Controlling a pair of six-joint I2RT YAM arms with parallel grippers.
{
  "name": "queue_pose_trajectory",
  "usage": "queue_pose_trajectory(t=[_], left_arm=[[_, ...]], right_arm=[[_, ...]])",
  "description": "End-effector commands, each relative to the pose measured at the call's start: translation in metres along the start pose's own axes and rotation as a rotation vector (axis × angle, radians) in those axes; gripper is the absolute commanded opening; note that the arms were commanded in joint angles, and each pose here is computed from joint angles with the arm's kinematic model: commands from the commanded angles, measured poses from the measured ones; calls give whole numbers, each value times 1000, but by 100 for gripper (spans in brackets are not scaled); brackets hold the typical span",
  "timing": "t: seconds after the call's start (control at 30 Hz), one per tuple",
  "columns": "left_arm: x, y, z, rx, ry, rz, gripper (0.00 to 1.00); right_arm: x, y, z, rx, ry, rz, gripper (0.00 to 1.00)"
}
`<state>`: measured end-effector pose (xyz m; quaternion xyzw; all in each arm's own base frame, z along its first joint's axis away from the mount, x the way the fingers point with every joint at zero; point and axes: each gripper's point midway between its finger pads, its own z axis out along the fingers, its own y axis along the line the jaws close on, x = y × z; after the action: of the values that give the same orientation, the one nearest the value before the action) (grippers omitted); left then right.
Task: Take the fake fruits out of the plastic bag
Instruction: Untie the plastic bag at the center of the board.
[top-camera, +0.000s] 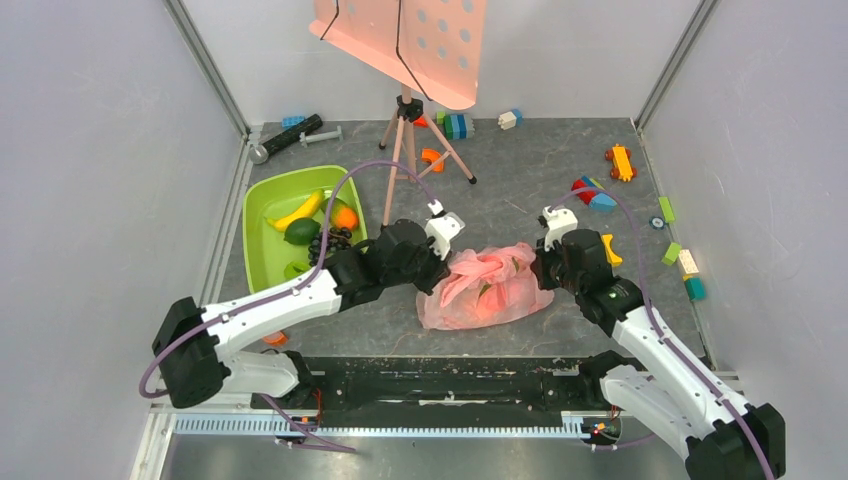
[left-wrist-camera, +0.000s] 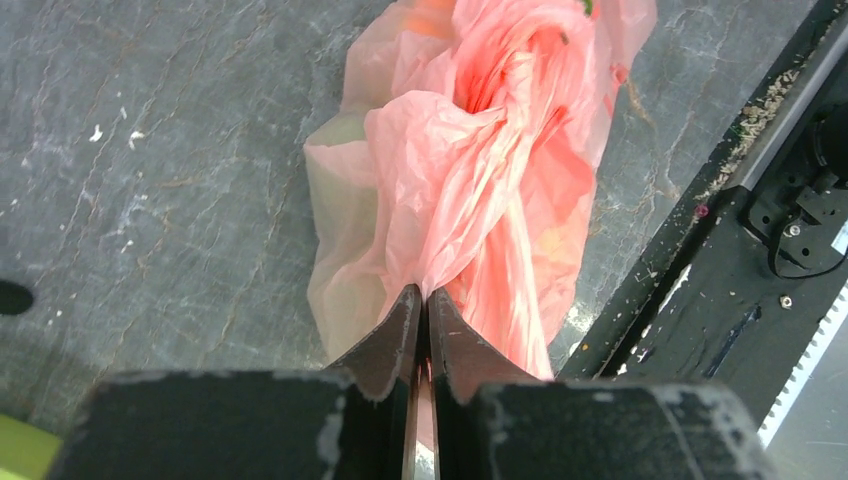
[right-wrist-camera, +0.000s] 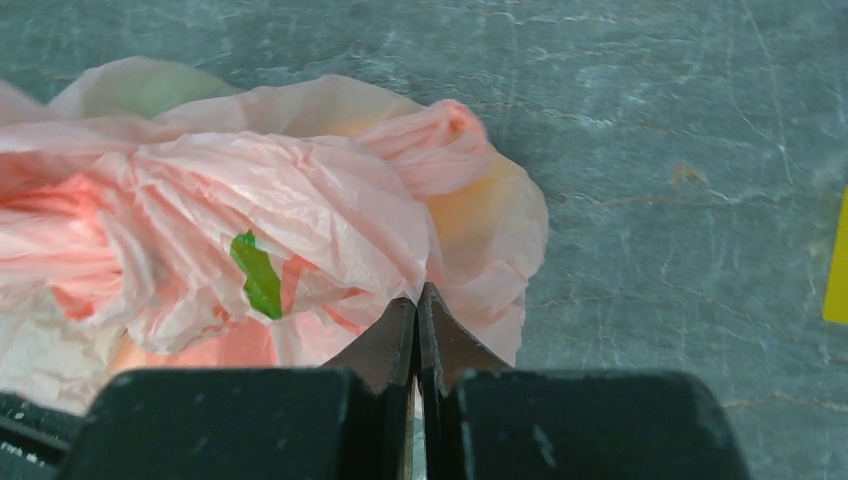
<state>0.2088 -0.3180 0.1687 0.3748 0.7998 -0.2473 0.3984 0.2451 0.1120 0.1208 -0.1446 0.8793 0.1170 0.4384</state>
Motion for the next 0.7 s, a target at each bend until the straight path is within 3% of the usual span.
queue_pose_trajectory(t=[0.0, 0.3, 0.57, 0.6, 0.67], left_arm=[[-9, 9, -15, -66, -85, -57, 10], [11, 37, -38, -224, -100, -127, 9], [10, 57, -70, -334, -173, -162, 11], [8, 57, -72, -332, -181, -157, 13], [3, 55, -76, -317, -195, -140, 26]], right_arm=[[-7, -24, -2, 155, -19, 87, 0], [-4, -36, -1, 236, -28, 170, 0], [-11, -31, -7, 203, -67, 169, 3], [-17, -27, -9, 173, -87, 151, 7], [-30, -13, -13, 82, -139, 89, 25]])
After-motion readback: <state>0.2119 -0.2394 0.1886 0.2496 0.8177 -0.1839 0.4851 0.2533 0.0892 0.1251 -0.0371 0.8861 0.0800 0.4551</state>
